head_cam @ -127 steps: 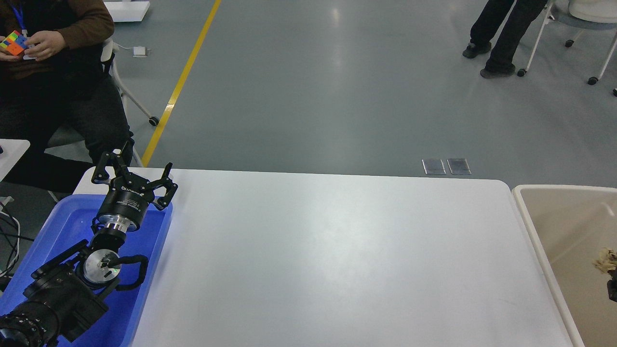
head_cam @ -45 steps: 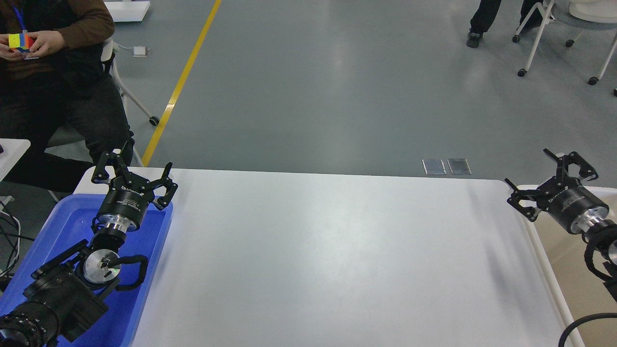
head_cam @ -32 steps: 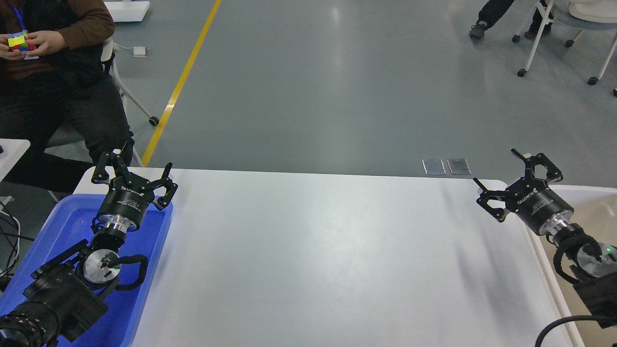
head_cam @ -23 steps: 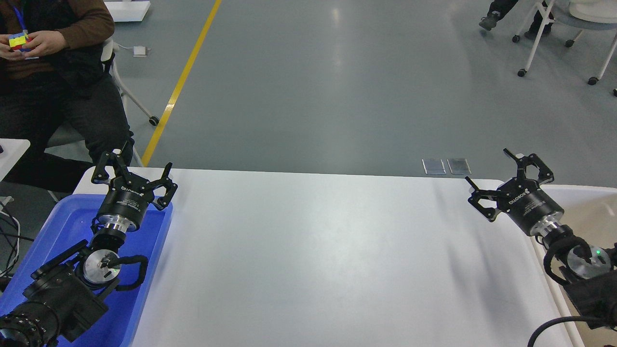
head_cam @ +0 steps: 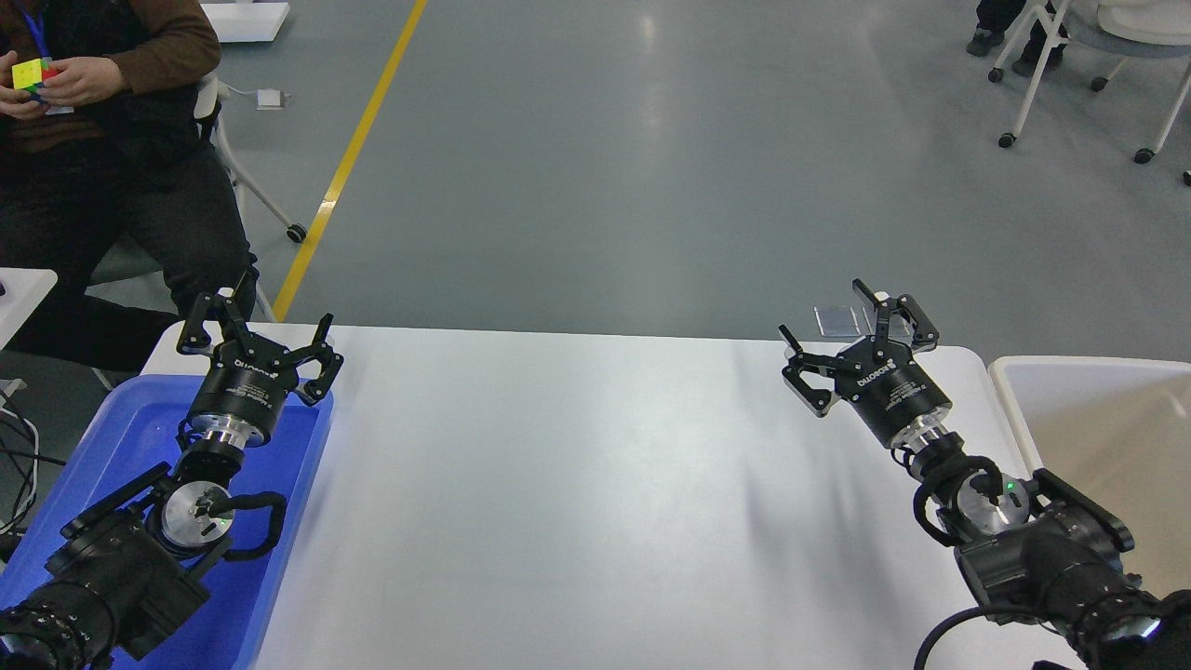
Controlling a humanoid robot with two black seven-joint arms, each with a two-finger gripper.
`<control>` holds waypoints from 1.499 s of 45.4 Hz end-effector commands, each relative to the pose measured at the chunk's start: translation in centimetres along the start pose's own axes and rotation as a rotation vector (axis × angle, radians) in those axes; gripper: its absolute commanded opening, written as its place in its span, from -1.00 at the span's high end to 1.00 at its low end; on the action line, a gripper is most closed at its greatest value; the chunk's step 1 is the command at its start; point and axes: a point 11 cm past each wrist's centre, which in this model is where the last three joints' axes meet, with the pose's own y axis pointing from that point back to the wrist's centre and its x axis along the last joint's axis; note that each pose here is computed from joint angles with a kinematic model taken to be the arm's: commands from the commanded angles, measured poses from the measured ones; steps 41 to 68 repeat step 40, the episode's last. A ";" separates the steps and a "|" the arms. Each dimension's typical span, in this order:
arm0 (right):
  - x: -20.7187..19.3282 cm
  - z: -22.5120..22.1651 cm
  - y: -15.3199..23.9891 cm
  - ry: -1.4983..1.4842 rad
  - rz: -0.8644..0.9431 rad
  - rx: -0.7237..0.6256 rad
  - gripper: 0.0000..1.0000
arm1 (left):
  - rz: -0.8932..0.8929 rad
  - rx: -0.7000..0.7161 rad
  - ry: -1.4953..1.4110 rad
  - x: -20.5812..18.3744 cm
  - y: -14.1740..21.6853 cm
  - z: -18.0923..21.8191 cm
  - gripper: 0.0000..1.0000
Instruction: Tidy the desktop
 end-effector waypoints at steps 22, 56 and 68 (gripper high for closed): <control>-2.5 0.2 -3.8 0.053 -0.006 0.056 -1.00 | 0.000 0.001 -0.001 0.0 0.0 0.0 -1.00; -1.1 0.4 -2.7 0.024 0.034 0.080 -1.00 | 0.000 0.000 0.000 0.0 0.0 0.0 -1.00; -1.1 0.4 -2.7 0.024 0.034 0.080 -1.00 | 0.000 0.000 0.000 0.0 0.0 0.0 -1.00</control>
